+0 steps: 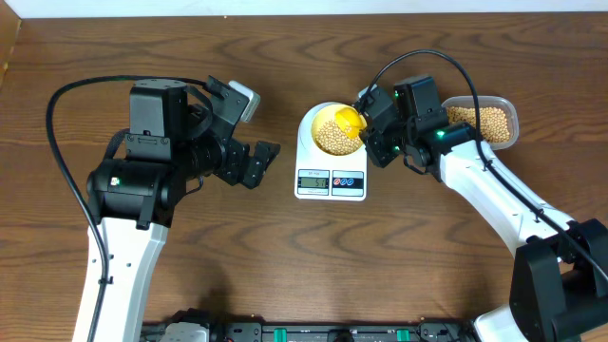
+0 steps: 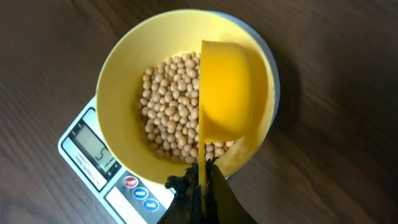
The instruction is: Scoop item into bowl and weigh 50g on scale
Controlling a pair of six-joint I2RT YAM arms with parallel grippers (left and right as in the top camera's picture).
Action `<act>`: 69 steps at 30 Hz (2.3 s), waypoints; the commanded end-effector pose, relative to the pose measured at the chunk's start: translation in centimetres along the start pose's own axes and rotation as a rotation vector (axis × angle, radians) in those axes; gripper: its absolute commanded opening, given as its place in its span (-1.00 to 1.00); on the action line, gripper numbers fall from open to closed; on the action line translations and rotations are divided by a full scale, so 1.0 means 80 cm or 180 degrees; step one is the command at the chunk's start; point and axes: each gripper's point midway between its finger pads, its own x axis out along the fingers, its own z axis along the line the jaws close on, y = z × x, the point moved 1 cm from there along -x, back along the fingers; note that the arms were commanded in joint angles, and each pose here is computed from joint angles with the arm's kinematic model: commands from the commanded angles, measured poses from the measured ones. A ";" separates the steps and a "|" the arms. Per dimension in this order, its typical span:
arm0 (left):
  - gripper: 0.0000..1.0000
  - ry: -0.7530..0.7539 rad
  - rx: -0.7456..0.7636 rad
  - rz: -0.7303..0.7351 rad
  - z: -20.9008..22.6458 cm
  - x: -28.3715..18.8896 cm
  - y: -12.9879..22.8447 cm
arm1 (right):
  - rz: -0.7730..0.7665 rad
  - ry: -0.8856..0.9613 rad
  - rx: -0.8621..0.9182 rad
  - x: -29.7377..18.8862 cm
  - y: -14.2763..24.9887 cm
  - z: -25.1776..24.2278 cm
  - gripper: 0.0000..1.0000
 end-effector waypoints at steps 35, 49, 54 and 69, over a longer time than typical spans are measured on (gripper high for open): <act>0.95 0.0030 -0.0014 -0.0009 -0.001 0.000 0.000 | -0.0150 -0.0803 0.0466 -0.006 -0.008 0.040 -0.98; 0.95 0.0030 -0.0014 -0.0009 -0.001 0.000 0.000 | -0.0258 -0.0964 0.0593 -0.018 -0.011 0.027 -0.98; 0.95 0.0030 -0.0014 -0.0009 -0.001 0.000 0.000 | -0.0298 -0.0956 0.0570 -0.018 -0.015 0.026 -0.98; 0.95 0.0030 -0.0014 -0.0009 -0.001 0.000 0.000 | -0.0322 -0.0948 0.0534 -0.018 -0.016 0.025 -0.98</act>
